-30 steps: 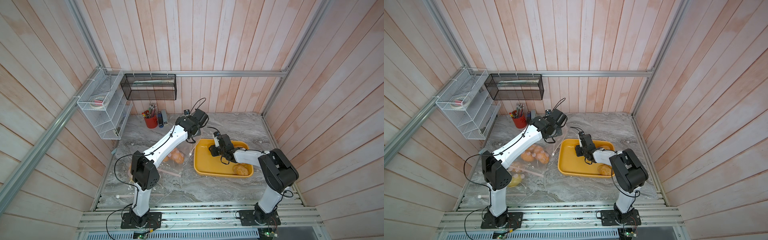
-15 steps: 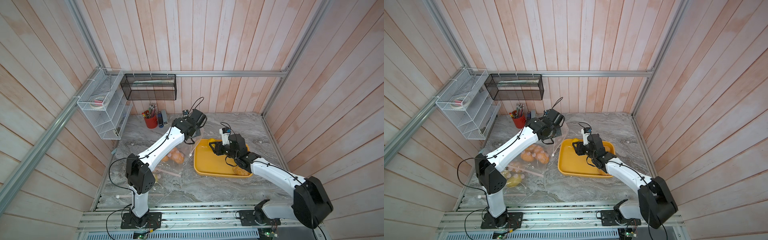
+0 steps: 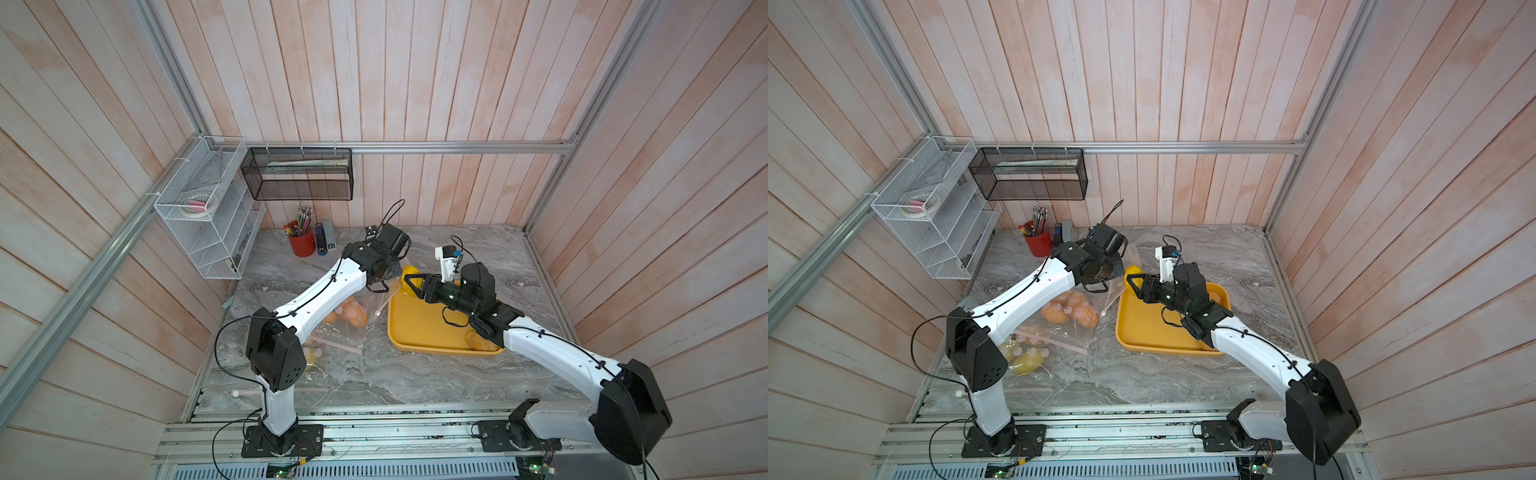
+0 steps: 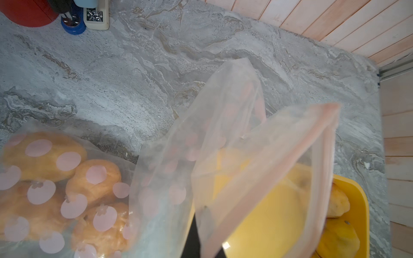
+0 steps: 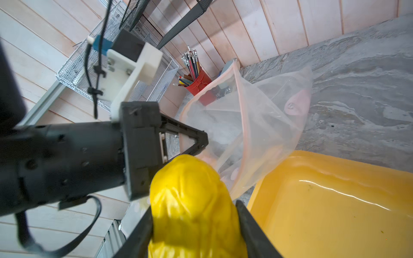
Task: Put the potatoes into a zipper bag and zip it
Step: Place the potato into the zipper food storage bag.
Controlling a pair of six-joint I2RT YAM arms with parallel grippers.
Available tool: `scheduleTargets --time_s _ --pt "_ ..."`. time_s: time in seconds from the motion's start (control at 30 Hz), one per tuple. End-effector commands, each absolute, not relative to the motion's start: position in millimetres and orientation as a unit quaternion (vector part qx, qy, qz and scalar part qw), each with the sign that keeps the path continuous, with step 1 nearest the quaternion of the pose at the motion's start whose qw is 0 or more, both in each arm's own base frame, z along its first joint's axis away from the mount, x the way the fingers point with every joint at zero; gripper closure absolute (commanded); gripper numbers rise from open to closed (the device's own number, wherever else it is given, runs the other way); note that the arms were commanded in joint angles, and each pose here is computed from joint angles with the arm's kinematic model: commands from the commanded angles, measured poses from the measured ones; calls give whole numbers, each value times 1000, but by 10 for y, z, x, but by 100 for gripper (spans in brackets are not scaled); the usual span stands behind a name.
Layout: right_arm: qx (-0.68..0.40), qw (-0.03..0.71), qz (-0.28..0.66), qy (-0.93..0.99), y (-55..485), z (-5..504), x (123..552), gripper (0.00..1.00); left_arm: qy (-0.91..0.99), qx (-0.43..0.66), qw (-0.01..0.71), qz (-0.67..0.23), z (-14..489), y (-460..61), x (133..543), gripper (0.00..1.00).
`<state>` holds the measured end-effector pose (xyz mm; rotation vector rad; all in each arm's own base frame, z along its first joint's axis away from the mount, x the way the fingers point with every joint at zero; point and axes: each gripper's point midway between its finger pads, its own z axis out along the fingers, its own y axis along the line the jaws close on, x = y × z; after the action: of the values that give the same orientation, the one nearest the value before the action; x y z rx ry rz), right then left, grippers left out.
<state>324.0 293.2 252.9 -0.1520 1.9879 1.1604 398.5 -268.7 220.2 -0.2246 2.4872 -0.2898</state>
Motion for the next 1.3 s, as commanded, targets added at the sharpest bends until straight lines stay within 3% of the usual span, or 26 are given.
scheduleTargets --time_s 0.0,0.17,0.7,0.87,1.07,1.27 --pt "-61 401 498 766 3118 2724 3340 99 929 -78 328 -153 2434 -2766 3950 100" --pt "-44 385 503 773 3177 2622 3544 100 923 -64 335 -178 2525 -2801 3900 100" --pt "23 383 367 847 2988 2056 4174 100 915 -50 349 -196 2703 -2781 3832 100" --pt "7 395 337 855 3017 2003 4155 82 913 -58 358 -186 2733 -2677 3821 100" --pt "-41 395 362 843 3200 1975 3990 61 900 -56 391 -185 2782 -2536 3754 100" --pt "-62 403 354 842 3222 1934 3919 41 872 -2 405 -276 2814 -2741 3560 100"
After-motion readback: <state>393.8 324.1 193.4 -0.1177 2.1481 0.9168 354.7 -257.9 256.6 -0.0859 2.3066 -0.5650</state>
